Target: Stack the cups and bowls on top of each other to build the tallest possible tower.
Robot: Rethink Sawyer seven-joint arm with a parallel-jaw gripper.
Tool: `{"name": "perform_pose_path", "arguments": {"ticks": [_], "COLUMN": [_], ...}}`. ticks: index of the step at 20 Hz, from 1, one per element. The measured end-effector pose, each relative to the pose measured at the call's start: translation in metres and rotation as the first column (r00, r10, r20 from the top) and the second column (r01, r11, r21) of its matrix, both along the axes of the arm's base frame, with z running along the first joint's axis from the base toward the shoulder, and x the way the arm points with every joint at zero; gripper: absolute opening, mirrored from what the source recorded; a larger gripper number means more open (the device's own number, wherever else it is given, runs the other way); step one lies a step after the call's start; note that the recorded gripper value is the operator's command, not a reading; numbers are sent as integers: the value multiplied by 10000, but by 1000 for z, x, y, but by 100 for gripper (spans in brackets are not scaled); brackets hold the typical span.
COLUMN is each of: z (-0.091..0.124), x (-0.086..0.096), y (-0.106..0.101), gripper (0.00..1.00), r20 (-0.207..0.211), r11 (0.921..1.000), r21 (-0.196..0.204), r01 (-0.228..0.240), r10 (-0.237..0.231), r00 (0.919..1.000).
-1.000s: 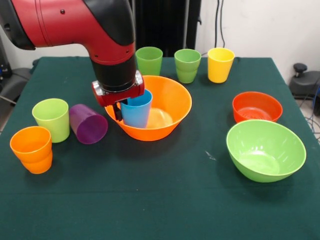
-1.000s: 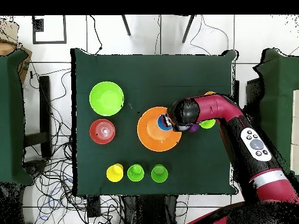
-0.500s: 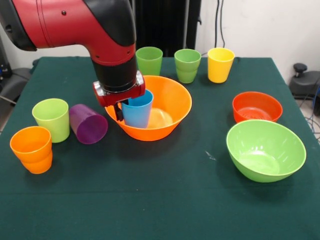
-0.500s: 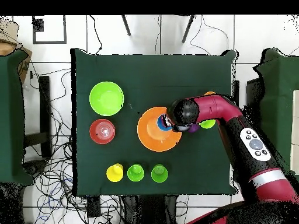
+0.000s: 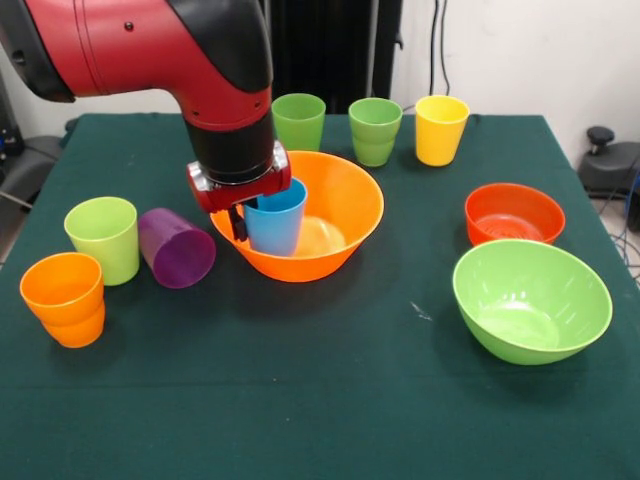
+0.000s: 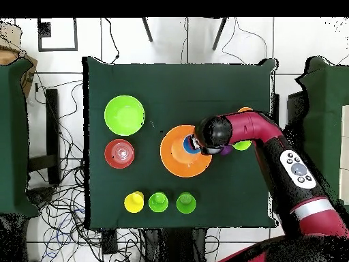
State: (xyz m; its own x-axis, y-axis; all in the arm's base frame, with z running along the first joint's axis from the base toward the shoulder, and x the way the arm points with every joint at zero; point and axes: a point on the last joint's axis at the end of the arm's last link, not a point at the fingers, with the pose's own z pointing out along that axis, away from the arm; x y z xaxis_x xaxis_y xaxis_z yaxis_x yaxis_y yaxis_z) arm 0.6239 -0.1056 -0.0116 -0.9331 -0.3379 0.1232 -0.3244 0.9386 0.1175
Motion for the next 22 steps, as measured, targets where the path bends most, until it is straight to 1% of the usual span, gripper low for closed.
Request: {"name": "perform_pose_path", "arguments": {"ticks": [6,9,15,18,22], "z": [3,7,15,18,16], "x": [-14,-26,-38,-41,-42], "y": [-1,-4,-10,-13,-13], "gripper": [0,0,0,0,0], "r20": [-176,-298,-387,-406,-438], "r11": [9999,9999,9998,9998,9997], "r21": [39,38,-36,-63,-73], "r01": [-103,-152,-217,-211,-239], "r10": [104,153,215,209,235], "r00": [9998,9994,9990,9990,9988]}}
